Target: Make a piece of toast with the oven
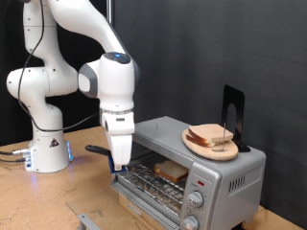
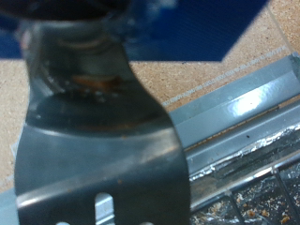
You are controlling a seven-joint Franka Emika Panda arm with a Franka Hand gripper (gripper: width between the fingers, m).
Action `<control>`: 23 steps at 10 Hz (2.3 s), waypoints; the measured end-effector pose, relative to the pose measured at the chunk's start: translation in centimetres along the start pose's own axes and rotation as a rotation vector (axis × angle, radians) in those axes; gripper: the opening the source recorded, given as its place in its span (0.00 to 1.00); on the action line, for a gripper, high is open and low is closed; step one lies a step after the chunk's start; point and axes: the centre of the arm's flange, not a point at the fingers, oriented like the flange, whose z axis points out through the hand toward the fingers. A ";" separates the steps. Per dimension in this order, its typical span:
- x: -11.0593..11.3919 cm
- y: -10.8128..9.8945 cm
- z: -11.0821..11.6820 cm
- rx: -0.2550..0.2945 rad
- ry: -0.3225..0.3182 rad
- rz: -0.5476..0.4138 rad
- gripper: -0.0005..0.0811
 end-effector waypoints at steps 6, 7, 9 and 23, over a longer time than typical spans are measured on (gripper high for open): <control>-2.6 2.6 -0.7 0.037 0.037 0.096 0.50; -2.6 2.7 -0.7 0.040 0.045 0.104 0.50; -3.3 3.9 -0.8 0.065 0.063 0.131 0.50; -7.0 4.2 -9.1 0.273 0.311 0.053 0.50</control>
